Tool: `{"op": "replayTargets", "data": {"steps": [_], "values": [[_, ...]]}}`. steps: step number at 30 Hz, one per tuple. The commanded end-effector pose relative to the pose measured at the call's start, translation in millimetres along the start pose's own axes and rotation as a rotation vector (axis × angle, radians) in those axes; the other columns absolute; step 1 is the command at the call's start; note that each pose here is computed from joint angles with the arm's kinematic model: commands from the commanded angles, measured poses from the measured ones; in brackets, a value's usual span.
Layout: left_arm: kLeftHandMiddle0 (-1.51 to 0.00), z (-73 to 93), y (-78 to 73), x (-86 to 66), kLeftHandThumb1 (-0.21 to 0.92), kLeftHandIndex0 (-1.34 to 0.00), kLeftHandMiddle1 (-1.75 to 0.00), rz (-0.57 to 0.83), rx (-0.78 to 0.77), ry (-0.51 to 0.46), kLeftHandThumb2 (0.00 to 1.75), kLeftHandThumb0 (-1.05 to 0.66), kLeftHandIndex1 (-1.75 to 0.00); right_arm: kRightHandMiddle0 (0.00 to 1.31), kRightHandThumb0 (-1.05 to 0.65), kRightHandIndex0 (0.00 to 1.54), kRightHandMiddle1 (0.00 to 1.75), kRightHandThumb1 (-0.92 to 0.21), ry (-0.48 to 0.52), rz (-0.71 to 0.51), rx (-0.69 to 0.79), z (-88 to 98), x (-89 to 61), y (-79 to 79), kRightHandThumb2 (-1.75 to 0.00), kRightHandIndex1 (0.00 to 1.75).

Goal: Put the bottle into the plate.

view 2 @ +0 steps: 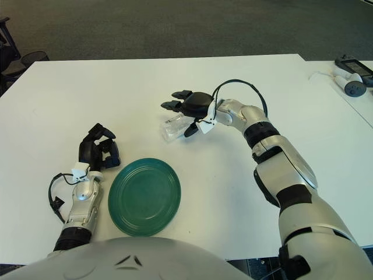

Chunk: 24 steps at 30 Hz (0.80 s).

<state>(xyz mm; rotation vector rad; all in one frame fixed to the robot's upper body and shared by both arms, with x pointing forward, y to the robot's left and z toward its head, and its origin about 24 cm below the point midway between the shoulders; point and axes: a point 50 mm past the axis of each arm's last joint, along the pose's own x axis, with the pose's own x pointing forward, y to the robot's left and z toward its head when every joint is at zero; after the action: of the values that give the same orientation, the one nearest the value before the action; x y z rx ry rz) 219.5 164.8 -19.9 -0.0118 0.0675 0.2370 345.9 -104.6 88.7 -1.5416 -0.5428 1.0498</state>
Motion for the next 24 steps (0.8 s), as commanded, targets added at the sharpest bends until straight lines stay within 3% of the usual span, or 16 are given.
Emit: {"op": "replayTargets", "data": {"steps": [1,24], "values": [[-1.33,-25.8,9.4,-15.0,0.10,-0.79,-1.75,0.023,0.025,0.129,1.59,-0.57,-1.75,0.00,-1.05,0.00,0.00,-0.92,0.003,0.010,-0.027,-0.6,3.8,-4.5,-0.43,0.00],[-1.34,-25.4,8.8,-15.3,0.09,-0.80,-1.75,0.037,0.048,0.127,1.60,-0.57,-1.75,0.02,-1.05,0.00,0.04,-0.92,-0.048,0.160,-0.010,14.1,13.0,17.0,-0.39,0.00]]}}
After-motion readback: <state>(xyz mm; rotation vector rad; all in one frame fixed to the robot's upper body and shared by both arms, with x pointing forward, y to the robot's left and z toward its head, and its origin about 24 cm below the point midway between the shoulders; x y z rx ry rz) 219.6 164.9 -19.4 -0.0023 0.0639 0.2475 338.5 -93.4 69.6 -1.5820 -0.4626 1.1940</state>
